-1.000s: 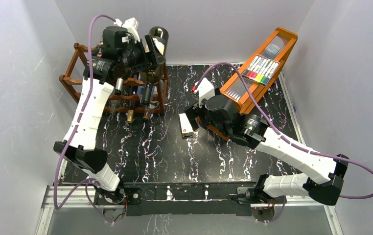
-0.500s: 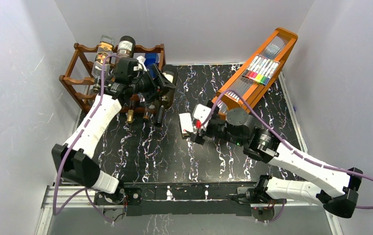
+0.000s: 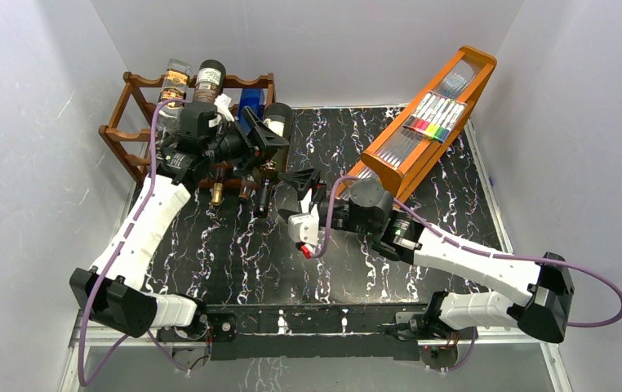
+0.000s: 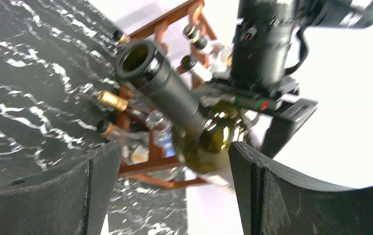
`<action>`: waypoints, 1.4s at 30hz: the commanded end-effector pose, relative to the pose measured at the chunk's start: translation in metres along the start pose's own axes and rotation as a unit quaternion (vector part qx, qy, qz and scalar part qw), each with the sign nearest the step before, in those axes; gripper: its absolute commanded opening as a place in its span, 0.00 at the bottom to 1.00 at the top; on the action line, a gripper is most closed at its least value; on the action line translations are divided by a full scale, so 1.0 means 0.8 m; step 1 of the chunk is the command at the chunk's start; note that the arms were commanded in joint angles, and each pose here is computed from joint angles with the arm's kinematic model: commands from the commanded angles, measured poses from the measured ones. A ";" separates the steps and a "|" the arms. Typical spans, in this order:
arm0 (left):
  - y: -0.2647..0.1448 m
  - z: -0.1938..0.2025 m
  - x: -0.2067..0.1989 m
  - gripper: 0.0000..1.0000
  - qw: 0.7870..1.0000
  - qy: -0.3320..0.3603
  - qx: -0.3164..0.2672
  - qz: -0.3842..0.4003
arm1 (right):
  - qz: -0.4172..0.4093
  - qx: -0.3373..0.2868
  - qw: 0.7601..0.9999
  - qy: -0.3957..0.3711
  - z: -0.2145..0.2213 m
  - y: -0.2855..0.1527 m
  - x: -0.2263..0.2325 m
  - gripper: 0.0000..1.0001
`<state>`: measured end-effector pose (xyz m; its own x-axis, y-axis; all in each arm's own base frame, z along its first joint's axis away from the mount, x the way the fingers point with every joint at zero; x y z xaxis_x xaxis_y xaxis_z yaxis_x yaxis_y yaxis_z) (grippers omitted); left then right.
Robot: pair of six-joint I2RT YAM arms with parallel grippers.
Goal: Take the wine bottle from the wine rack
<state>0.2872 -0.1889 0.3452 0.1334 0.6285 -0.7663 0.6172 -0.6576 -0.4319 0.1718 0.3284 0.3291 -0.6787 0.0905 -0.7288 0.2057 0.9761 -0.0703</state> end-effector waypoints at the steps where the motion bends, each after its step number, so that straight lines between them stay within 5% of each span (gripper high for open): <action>1: -0.024 -0.011 -0.039 0.22 0.997 0.022 -0.026 0.064 | 0.086 -0.102 0.983 -0.125 -0.070 -0.001 -0.059 0.91; 9: -0.010 -0.002 -0.026 0.21 0.998 -0.031 0.001 0.049 | 0.037 -0.064 0.970 -0.231 -0.058 0.045 -0.042 0.82; 20: -0.008 0.002 -0.021 0.29 0.998 -0.036 0.009 0.046 | 0.046 -0.077 0.970 -0.226 -0.062 0.057 -0.038 0.33; 23: -0.008 0.003 -0.020 0.43 0.998 -0.032 0.008 0.045 | 0.062 -0.082 0.973 -0.207 -0.066 0.053 -0.043 0.15; 26: -0.009 0.005 -0.017 0.74 0.999 -0.027 0.006 0.042 | 0.073 -0.089 0.978 -0.172 -0.072 0.047 -0.048 0.00; 28: -0.010 0.007 -0.015 0.96 0.999 -0.021 0.005 0.040 | 0.087 -0.095 0.982 -0.141 -0.078 0.040 -0.055 0.00; 29: -0.010 0.008 -0.014 0.98 0.999 -0.018 0.004 0.039 | 0.096 -0.098 0.982 -0.131 -0.080 0.037 -0.058 0.00; 42: -0.038 0.016 -0.005 0.98 0.998 0.062 -0.018 0.019 | 0.166 -0.070 0.979 0.100 -0.085 0.007 -0.085 0.00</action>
<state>0.2737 -0.1864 0.3265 0.1189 0.6399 -0.7592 0.5839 -0.6635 -0.4678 0.1749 0.3642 0.3463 -0.6877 0.2198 -0.6919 0.2778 0.9602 0.0289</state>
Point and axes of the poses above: each gripper's point midway between its finger pads, its own y axis out along the fingers, its own x axis along the line the jaws close on, z = x × y, the point moved 5 cm from there along -y, back along the fingers, and after that the axes turned 9 degrees about y, right-handed, at the moved point
